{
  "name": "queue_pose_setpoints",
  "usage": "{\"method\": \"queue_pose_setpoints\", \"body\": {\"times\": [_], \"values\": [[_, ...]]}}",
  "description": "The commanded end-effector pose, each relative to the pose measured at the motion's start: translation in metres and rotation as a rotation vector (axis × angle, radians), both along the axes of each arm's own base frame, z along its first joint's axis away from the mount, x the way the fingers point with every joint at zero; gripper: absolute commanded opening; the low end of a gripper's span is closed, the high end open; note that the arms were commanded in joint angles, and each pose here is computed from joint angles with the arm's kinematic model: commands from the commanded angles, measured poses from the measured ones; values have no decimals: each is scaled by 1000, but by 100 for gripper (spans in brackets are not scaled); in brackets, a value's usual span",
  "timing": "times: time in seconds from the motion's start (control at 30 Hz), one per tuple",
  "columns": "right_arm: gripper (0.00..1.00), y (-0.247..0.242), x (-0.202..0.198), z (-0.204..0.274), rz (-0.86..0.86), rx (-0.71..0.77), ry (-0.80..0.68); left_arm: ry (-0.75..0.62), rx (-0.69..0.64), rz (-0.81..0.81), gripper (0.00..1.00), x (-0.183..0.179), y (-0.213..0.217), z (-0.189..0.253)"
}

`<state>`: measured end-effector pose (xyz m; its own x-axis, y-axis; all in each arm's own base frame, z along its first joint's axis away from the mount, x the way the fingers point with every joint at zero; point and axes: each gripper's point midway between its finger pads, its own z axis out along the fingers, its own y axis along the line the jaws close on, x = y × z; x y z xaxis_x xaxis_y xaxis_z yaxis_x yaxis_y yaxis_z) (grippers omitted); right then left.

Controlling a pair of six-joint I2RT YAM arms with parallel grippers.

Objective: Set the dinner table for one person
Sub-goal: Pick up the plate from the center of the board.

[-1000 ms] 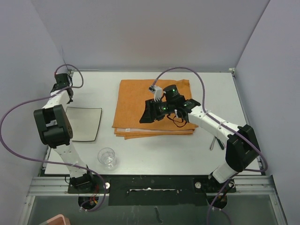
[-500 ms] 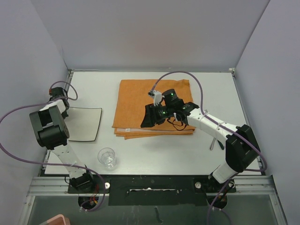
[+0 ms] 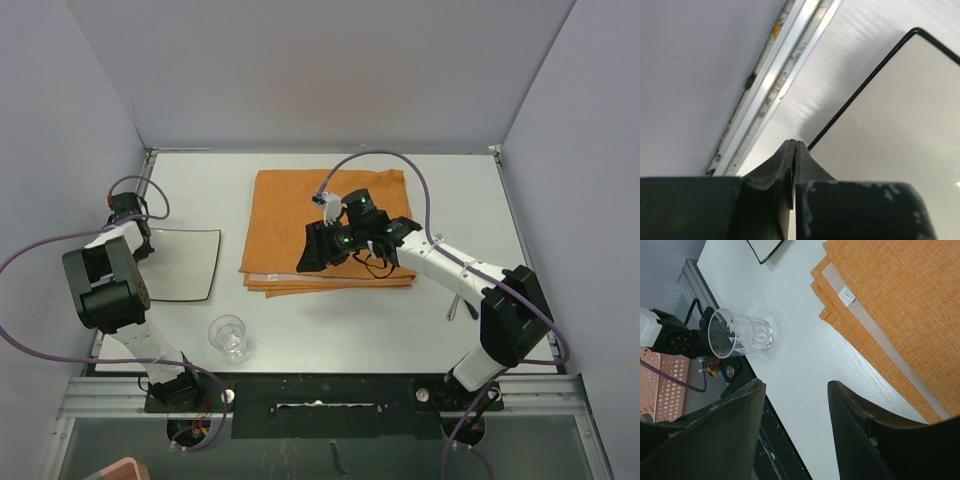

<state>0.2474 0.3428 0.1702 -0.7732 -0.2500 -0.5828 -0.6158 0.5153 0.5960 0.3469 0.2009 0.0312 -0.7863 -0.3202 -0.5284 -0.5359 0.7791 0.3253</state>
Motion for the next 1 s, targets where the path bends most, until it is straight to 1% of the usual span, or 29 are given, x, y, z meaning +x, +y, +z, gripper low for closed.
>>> {"method": "queue_pose_setpoints", "body": {"times": [0.0,0.2,0.3,0.4,0.53,0.7,0.8,0.97], "values": [[53,11,9,25,8,40,-64,-127,-100,-72,0,25,-27,16],[53,12,9,27,10,33,-66,-122,-173,-100,0,27,-40,3],[53,10,9,25,9,26,-68,-109,-179,-95,0,26,-43,-2],[53,11,9,20,12,23,-62,-126,-166,-90,0,25,-43,3],[56,21,19,8,26,42,-49,-175,-107,-72,0,29,-39,27],[57,54,44,-6,69,110,22,-262,7,-73,0,41,-44,80],[57,80,57,-8,124,190,82,-298,-7,-55,0,42,-55,96],[59,115,83,-8,141,306,117,-328,-6,-52,0,30,-65,106]]}}
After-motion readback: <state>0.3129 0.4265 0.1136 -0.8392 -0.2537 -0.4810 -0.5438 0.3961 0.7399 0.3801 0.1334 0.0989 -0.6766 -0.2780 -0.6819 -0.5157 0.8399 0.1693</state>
